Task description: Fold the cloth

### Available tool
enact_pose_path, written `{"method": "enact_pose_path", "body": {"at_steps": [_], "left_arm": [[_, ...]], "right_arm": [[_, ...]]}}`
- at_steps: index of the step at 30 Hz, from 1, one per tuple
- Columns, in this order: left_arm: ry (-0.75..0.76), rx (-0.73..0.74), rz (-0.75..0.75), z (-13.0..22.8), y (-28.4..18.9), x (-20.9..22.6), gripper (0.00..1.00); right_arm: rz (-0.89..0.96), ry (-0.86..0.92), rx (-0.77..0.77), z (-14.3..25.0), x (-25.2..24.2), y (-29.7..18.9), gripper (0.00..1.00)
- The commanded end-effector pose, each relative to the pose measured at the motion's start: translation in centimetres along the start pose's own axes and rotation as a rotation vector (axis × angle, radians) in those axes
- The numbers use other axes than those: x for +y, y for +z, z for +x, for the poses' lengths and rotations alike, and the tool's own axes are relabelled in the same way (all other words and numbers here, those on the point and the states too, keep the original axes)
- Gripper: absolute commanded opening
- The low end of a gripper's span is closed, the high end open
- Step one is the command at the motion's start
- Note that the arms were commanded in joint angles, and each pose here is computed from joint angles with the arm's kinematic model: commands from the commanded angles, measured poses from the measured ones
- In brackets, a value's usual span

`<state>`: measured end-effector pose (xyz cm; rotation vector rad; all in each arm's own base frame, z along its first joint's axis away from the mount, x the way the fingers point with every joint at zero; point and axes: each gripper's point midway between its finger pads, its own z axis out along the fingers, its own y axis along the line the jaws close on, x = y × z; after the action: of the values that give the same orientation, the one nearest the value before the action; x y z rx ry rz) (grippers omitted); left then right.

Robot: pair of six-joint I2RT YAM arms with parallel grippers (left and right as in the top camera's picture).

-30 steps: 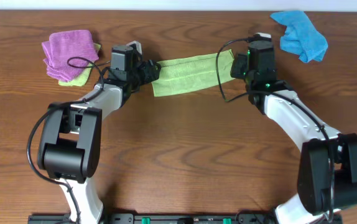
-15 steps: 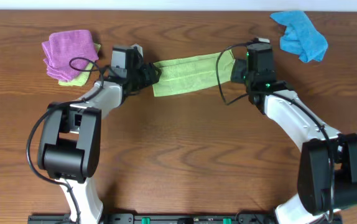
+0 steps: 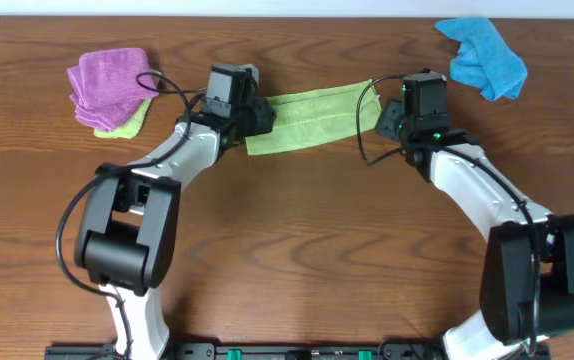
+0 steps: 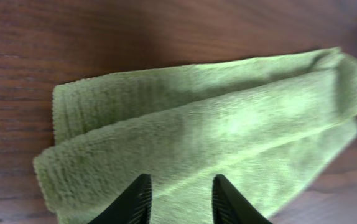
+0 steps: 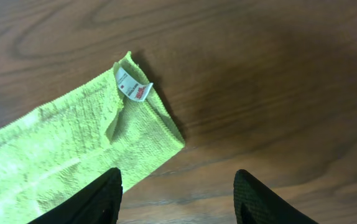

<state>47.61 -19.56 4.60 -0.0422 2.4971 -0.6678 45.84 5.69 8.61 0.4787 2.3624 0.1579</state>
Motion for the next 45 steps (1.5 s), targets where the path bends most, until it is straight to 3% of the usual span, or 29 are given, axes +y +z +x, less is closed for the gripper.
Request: {"method": "enact_pose_path", "body": {"at_steps": [1,10,19,27,32,38,43,45], "left_arm": [[0.03,0.014,-0.05,0.6,1.4,1.5,0.31],[0.078,0.031,-0.118,1.4,2.2,3.2,0.22],[0.081,0.06,-0.144,2.2,2.1,3.7,0.13],[0.079,0.071,-0.149,2.4,2.1,3.9,0.12],[0.078,0.071,-0.149,2.4,2.1,3.9,0.11],[0.078,0.071,-0.149,2.4,2.1,3.9,0.11],[0.077,0.074,-0.15,2.5,2.1,3.9,0.11],[0.077,0.074,-0.15,2.5,2.1,3.9,0.11]], "right_arm": [[-0.008,0.12,0.038,0.8,0.0,0.7,0.59],[-0.04,0.23,0.154,4.0,0.3,3.4,0.69],[-0.053,0.313,0.172,5.1,0.5,5.5,0.69],[-0.093,0.388,0.153,5.4,1.1,7.8,0.7],[-0.14,0.413,0.12,5.0,1.8,9.0,0.65],[-0.153,0.427,0.11,5.3,1.8,10.1,0.49],[-0.204,0.322,0.033,3.6,2.6,10.1,0.02],[-0.234,0.27,-0.01,2.5,3.2,9.9,0.01]]}}
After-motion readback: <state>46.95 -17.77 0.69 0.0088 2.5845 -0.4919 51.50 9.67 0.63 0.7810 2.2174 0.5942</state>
